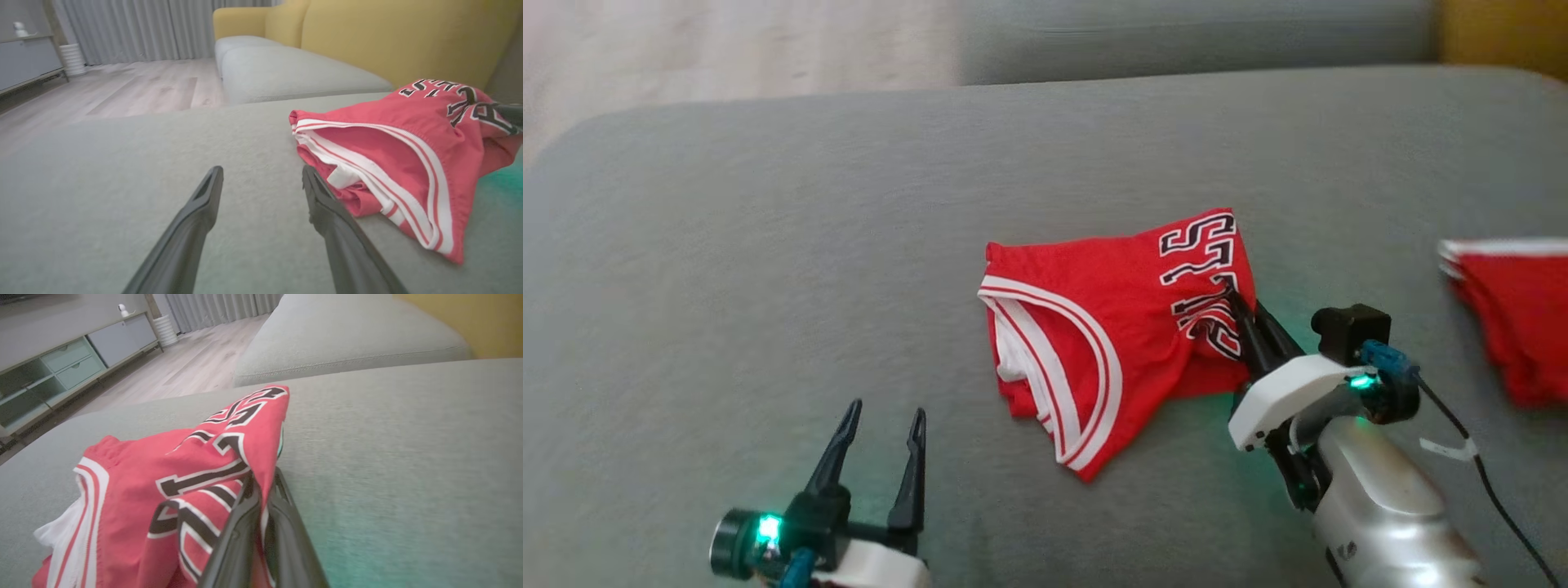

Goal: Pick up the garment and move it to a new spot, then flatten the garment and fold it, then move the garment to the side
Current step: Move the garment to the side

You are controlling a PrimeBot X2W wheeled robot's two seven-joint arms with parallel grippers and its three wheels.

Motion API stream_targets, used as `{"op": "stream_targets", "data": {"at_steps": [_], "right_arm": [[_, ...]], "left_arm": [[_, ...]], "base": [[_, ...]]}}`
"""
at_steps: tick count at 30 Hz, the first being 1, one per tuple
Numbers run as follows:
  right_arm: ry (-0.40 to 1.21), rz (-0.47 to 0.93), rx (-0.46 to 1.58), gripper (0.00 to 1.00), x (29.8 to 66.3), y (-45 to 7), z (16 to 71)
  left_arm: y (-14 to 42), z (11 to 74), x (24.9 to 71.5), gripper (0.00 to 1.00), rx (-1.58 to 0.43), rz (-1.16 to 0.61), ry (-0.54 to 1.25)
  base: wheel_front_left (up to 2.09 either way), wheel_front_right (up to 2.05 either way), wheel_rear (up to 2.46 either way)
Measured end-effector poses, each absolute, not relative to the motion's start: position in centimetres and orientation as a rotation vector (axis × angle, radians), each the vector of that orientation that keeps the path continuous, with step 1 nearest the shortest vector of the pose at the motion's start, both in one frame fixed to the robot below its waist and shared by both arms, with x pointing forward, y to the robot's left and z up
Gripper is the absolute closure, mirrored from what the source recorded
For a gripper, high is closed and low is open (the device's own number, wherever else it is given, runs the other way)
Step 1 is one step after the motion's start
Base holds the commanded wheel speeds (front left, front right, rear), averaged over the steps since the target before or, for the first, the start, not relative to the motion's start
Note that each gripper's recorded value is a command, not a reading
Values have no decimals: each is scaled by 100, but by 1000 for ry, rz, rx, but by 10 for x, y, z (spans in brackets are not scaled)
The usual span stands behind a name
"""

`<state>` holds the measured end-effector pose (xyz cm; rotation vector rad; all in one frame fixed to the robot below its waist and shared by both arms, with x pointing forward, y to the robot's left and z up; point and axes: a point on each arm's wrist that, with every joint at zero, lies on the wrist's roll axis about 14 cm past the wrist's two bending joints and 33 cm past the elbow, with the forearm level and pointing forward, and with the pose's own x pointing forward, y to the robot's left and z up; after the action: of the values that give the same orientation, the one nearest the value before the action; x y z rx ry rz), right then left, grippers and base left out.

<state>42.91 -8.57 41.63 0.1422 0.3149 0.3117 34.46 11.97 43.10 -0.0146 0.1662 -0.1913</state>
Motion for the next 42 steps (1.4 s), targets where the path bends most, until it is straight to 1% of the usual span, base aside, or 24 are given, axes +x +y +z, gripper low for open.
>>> {"op": "stream_targets", "data": {"at_steps": [6, 7, 8, 12, 17, 20, 22, 25, 28, 31, 34, 35, 36, 39, 40, 42], "right_arm": [[267, 151, 173, 100, 406, -147, 425], [260, 117, 179, 100, 401, -159, 427], [248, 52, 187, 100, 391, -182, 429], [227, -70, 189, 100, 368, -224, 433], [217, -181, 151, 100, 348, -262, 436], [223, -201, 113, 100, 350, -273, 437], [202, -202, 78, 100, 362, -280, 447], [127, -204, -1, 100, 391, -297, 481], [69, -236, -106, 100, 412, -331, 519], [83, -310, -197, 100, 415, -376, 539], [150, -389, -245, 100, 407, -412, 535], [189, -410, -255, 56, 404, -421, 529], [220, -426, -260, 0, 402, -426, 522], [245, -450, -269, 0, 404, -431, 513], [226, -451, -264, 0, 408, -429, 514], [169, -410, -274, 0, 426, -408, 518]], "left_arm": [[54, 441, 374, 0, -17, -397, 126], [41, 442, 377, 0, -19, -434, 121], [17, 444, 382, 0, -23, -507, 115], [-33, 445, 382, 0, -35, -655, 109], [-72, 440, 381, 0, -54, -771, 121], [-79, 428, 380, 0, -61, -798, 152], [-79, 420, 380, 0, -65, -802, 173], [-73, 416, 382, 0, -66, -785, 185], [-62, 412, 385, 0, -65, -754, 196], [-51, 409, 386, 0, -57, -724, 203], [-40, 406, 387, 0, -57, -694, 212], [-36, 405, 388, 0, -57, -682, 215], [-31, 403, 389, 0, -56, -668, 219], [-18, 399, 392, 0, -50, -629, 230], [-13, 398, 392, 0, -48, -616, 233], [-1, 400, 397, 0, -40, -573, 225]], "base": [[0, 0, 0], [0, 0, 0], [0, 0, 0], [0, 0, 0], [0, 0, 0], [0, 0, 0], [0, 0, 0], [0, 0, 0], [0, 0, 0], [0, 0, 0], [0, 0, 0], [0, 0, 0], [0, 0, 0], [0, 0, 0], [0, 0, 0], [0, 0, 0]]}}
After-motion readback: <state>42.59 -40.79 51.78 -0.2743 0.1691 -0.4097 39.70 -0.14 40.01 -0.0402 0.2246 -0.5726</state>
